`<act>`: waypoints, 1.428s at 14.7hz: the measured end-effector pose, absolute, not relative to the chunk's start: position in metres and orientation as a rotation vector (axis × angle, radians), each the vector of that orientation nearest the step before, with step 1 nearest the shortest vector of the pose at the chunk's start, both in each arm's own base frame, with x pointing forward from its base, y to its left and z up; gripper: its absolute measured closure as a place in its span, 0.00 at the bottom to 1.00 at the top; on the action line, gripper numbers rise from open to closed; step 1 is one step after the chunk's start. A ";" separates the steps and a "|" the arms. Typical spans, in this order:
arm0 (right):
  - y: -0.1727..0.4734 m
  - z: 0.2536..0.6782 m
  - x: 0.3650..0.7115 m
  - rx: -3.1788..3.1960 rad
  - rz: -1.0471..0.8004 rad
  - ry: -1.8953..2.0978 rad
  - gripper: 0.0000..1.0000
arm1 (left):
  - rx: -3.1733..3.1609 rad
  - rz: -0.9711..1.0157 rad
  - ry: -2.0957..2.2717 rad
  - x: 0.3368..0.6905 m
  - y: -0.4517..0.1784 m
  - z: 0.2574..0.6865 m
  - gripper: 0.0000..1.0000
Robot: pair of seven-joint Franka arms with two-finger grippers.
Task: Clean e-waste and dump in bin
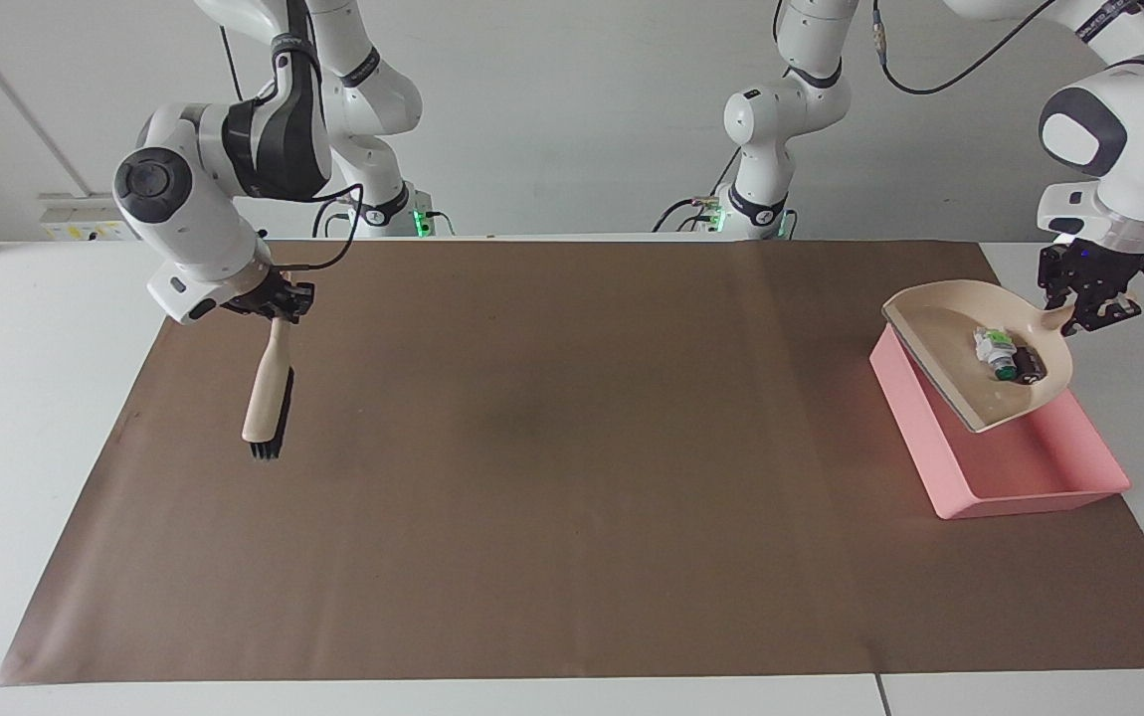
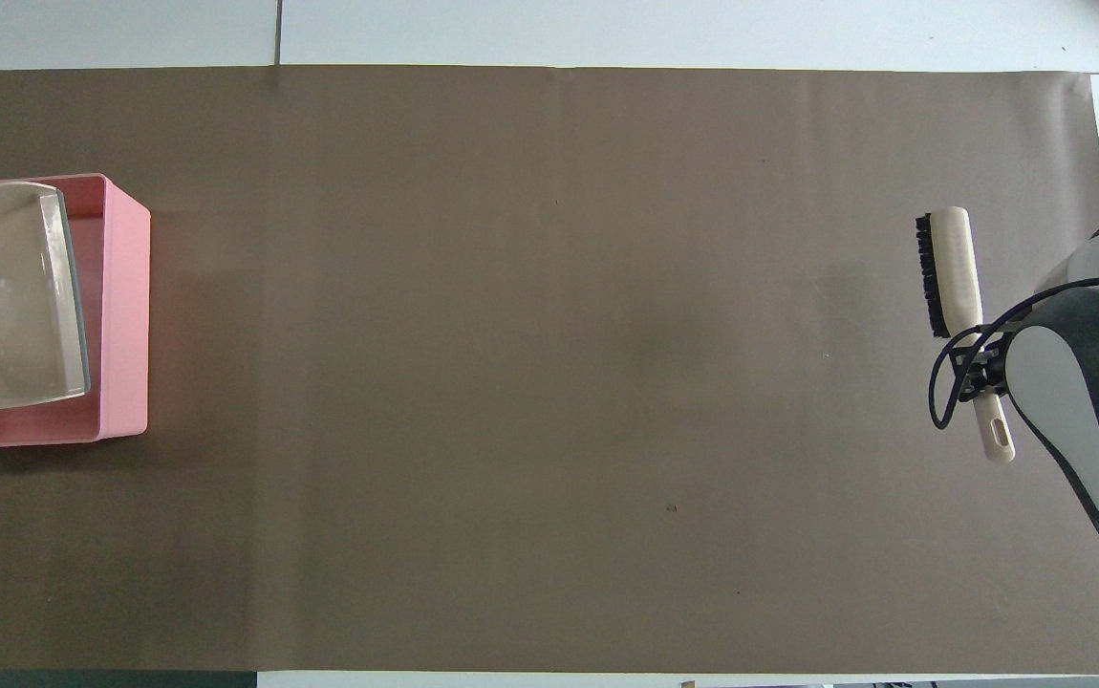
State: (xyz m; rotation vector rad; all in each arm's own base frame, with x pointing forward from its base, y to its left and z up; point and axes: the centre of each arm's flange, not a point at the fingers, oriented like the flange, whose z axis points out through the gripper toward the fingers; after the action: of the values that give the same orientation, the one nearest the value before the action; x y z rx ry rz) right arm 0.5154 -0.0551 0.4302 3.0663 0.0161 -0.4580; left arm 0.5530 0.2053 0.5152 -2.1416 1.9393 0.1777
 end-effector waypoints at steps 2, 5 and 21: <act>-0.076 0.408 0.507 3.083 -0.467 0.070 0.74 | -2.025 0.290 1.936 0.564 0.219 0.509 0.67; -0.088 0.384 0.497 3.098 -0.470 0.115 0.74 | -1.946 0.372 1.935 0.572 0.221 0.501 0.67; -0.082 0.327 0.499 3.176 -0.496 0.017 0.74 | -1.728 0.693 1.714 0.571 0.214 0.470 0.67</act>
State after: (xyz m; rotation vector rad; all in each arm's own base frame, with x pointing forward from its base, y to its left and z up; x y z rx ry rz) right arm 0.4988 -0.0820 0.3274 3.1755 0.0169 -0.4965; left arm 0.5713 0.2140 0.4700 -1.7281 1.7137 0.6931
